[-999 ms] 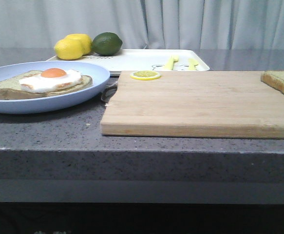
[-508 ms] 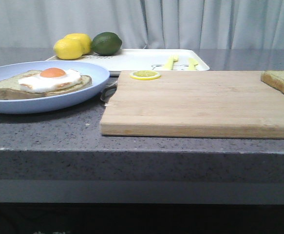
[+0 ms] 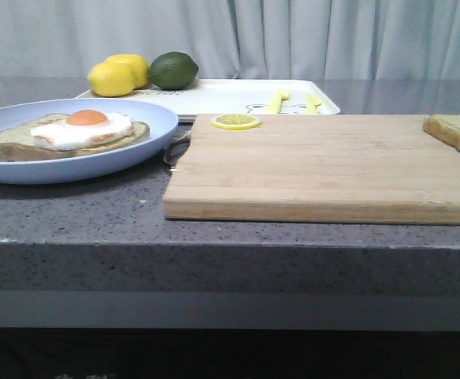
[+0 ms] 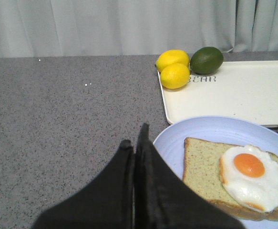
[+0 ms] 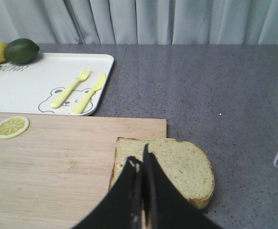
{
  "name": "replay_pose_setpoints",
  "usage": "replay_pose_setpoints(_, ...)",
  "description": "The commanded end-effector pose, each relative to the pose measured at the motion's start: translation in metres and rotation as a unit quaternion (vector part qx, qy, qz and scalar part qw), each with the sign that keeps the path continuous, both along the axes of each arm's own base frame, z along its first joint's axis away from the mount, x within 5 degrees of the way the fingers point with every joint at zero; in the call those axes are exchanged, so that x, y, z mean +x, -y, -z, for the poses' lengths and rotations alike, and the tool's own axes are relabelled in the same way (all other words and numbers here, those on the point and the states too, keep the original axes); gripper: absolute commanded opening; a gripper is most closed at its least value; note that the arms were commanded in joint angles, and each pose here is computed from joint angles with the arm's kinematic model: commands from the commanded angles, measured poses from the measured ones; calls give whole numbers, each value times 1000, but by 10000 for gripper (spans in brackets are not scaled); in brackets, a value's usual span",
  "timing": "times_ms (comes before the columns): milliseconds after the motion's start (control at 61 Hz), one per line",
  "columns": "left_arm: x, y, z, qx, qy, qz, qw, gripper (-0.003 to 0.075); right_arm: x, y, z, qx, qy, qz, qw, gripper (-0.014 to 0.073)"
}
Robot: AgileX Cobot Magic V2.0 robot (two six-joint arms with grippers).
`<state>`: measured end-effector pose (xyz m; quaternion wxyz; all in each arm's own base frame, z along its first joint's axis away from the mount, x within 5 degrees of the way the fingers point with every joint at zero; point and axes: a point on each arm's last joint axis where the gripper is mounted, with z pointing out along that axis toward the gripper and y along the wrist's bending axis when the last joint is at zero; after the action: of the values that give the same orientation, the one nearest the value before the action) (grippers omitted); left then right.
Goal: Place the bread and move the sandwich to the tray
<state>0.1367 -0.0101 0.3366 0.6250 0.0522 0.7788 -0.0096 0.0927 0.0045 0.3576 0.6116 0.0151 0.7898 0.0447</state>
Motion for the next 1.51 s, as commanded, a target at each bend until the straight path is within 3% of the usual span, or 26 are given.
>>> replay_pose_setpoints(0,3,-1,-19,-4,56,-6,998,-12,2,2,-16,-9,46,8,999,50)
replay_pose_setpoints(98,3,-1,-20,-4,60,-6,998,66,2,2,-16,-9,43,8,999,274)
replay_pose_setpoints(213,3,-1,-20,-4,61,-6,998,322,3,2,-12,-9,33,6,999,551)
replay_pose_setpoints(295,3,-1,-20,-5,60,-6,998,519,4,2,-8,-9,27,6,1000,650)
replay_pose_setpoints(360,3,-1,-20,-6,58,-6,998,608,5,2,-5,-8,18,6,1000,632)
replay_pose_setpoints(442,3,-1,-20,-6,57,-6,998,606,13,2,-5,-8,-6,3,1000,626)
replay_pose_setpoints(573,3,-1,-20,-6,57,-6,998,580,49,2,-12,-7,-100,-7,995,626)
replay_pose_setpoints(754,3,-1,-20,-6,57,-6,998,533,126,15,-18,-11,-265,21,964,626)
replay_pose_setpoints(917,3,-1,-20,-6,57,-6,998,499,173,44,-12,15,-328,61,943,626)
replay_pose_setpoints(1081,3,-1,-20,-6,57,-6,998,491,196,82,6,49,-378,93,920,626)
replay_pose_setpoints(1163,3,-1,-20,-6,57,-6,998,491,203,94,16,68,-405,67,909,626)
replay_pose_setpoints(1392,3,-1,-20,-6,57,-6,998,491,229,99,39,103,-429,-88,893,626)
replay_pose_setpoints(1491,3,-1,-20,-6,57,-6,998,491,235,100,49,111,-436,-105,887,626)
